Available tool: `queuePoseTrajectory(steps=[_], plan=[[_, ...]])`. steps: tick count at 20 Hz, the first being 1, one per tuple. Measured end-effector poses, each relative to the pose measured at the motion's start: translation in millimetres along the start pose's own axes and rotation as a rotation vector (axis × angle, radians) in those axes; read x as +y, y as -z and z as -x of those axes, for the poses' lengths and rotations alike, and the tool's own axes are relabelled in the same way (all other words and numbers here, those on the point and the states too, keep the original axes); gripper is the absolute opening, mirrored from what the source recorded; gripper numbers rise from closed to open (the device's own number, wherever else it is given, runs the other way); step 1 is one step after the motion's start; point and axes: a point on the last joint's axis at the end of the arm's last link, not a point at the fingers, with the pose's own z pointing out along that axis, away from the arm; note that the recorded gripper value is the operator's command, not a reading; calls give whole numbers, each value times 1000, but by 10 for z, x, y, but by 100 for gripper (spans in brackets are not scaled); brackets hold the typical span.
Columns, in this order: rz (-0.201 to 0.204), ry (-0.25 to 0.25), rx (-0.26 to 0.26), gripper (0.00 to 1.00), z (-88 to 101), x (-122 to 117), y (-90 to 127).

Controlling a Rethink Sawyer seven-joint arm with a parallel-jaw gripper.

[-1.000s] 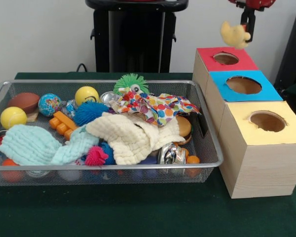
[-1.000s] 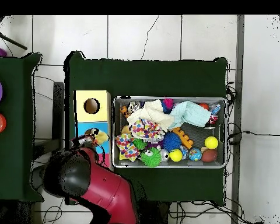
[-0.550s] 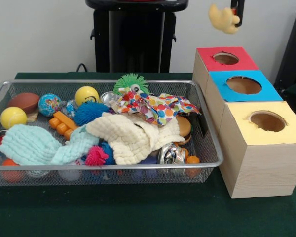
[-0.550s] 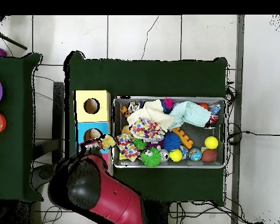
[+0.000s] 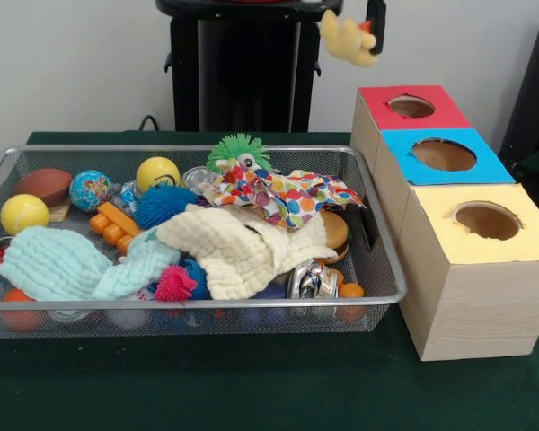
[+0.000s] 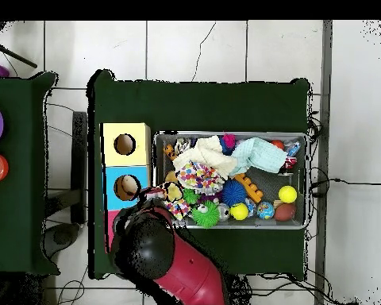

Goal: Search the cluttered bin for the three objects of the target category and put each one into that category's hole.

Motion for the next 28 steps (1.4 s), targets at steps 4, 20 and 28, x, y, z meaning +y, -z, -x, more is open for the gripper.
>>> queuePoseTrajectory(steps=[4, 20, 28], plan=[[-4, -5, -21, 0, 55, 26, -221], [-15, 21, -92, 0, -109, 65, -1082], [-29, 33, -80, 0, -459, 124, -1323]])
